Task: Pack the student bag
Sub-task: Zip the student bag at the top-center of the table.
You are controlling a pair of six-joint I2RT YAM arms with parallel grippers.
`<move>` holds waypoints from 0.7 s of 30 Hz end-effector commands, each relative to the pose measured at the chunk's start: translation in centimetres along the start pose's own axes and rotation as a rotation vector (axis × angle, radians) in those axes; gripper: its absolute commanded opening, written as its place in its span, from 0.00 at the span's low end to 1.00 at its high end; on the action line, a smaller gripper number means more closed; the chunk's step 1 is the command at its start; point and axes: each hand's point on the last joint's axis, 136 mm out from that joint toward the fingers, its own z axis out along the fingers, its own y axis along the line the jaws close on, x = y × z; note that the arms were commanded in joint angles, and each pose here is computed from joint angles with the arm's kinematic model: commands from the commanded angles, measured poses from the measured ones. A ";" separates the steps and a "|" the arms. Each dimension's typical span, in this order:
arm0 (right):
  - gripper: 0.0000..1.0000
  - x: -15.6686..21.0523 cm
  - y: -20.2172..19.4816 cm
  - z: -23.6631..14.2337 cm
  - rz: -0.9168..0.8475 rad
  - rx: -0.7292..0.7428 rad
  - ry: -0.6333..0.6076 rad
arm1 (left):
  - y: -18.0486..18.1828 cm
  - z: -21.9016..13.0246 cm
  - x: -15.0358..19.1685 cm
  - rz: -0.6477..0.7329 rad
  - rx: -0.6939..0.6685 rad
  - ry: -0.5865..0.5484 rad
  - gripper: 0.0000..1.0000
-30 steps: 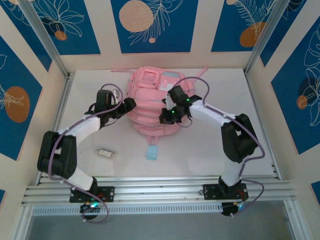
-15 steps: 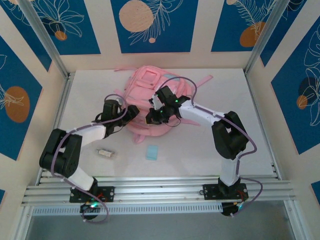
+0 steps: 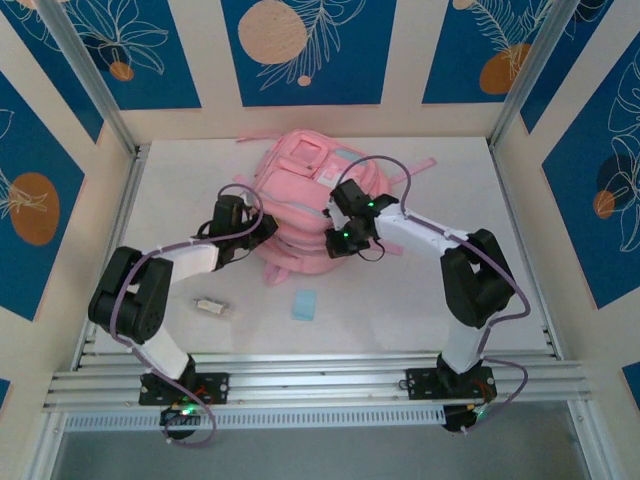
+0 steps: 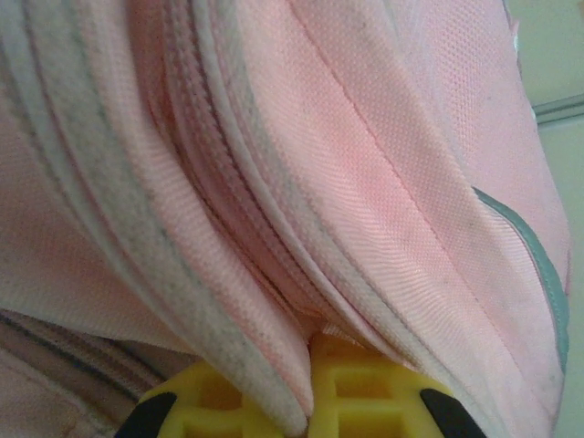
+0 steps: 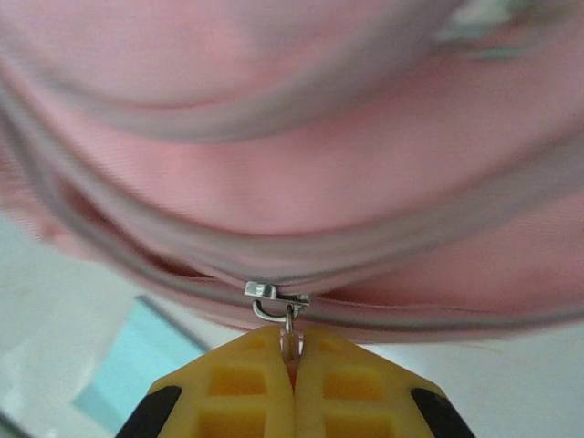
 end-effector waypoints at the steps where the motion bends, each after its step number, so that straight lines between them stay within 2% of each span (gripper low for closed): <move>1: 0.00 2.2 -6.5 -2.3 0.053 0.200 0.071 | 1.9 -1.2 -2.7 0.076 -0.119 -0.095 0.00; 6: 0.00 -1.8 -11.1 -3.5 0.131 0.268 -0.037 | 1.7 -2.0 -2.7 0.122 -0.138 -0.081 0.00; 11: 0.00 -4.2 -14.2 -3.5 0.184 0.321 -0.067 | 1.5 -2.6 -2.6 0.138 -0.136 -0.072 0.00; 16: 0.00 -4.4 -14.6 -2.1 0.194 0.330 -0.031 | 1.1 -2.8 -2.5 0.145 -0.128 -0.061 0.00; 21: 0.00 -3.5 -18.0 -2.6 0.278 0.492 -0.017 | 1.1 -3.2 -3.1 0.164 -0.138 -0.056 0.00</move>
